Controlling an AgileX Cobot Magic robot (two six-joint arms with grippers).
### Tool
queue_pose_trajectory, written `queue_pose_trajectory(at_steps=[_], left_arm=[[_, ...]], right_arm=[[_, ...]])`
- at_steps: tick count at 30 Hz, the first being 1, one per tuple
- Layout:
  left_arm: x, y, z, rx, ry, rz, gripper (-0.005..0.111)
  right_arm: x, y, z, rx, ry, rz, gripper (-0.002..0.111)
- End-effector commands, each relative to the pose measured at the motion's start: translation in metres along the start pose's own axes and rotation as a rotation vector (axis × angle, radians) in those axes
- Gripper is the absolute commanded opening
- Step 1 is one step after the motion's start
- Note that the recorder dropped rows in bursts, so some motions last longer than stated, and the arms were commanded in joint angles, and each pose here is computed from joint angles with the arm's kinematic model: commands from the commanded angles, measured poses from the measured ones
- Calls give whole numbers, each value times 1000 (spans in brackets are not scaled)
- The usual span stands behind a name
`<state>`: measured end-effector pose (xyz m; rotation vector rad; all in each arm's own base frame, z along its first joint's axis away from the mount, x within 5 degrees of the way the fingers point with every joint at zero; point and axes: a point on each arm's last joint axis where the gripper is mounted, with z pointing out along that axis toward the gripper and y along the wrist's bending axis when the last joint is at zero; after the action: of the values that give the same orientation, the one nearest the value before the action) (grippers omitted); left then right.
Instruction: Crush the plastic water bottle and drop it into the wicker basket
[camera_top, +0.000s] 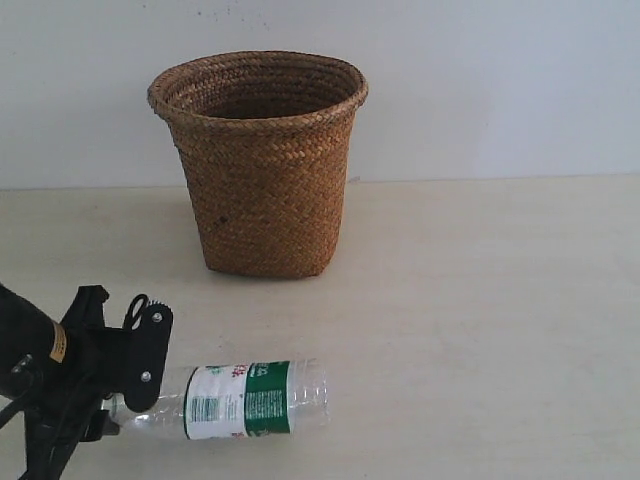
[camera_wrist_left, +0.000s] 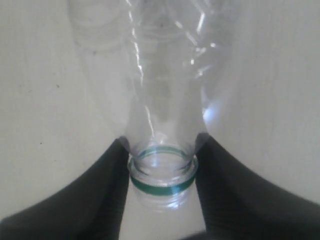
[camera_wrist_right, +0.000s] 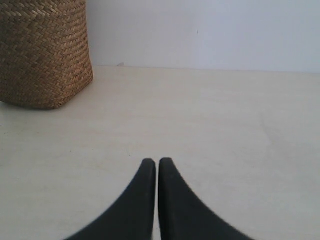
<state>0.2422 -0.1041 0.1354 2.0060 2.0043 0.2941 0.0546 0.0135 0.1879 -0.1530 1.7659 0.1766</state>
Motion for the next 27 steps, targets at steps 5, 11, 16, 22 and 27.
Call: queue_pose_trajectory(at_steps=[5,11,16,22,27], left_arm=[[-2,-2,11,18,3,39,4],[-2,-2,11,13,-2,39,4],[-2,-2,11,15,0,39,4],[-2,-2,11,16,-2,34,4],[-2,-2,11,23,4,33,4]], right_arm=[[-1,0,0,6,-15,-9,0],[-1,0,0,6,-15,-9,0],[-1,0,0,6,-15,-9,0],[-20,-2,-3,-24,-223,441,0],[-28,-7,-5,-59,-332,859,0]])
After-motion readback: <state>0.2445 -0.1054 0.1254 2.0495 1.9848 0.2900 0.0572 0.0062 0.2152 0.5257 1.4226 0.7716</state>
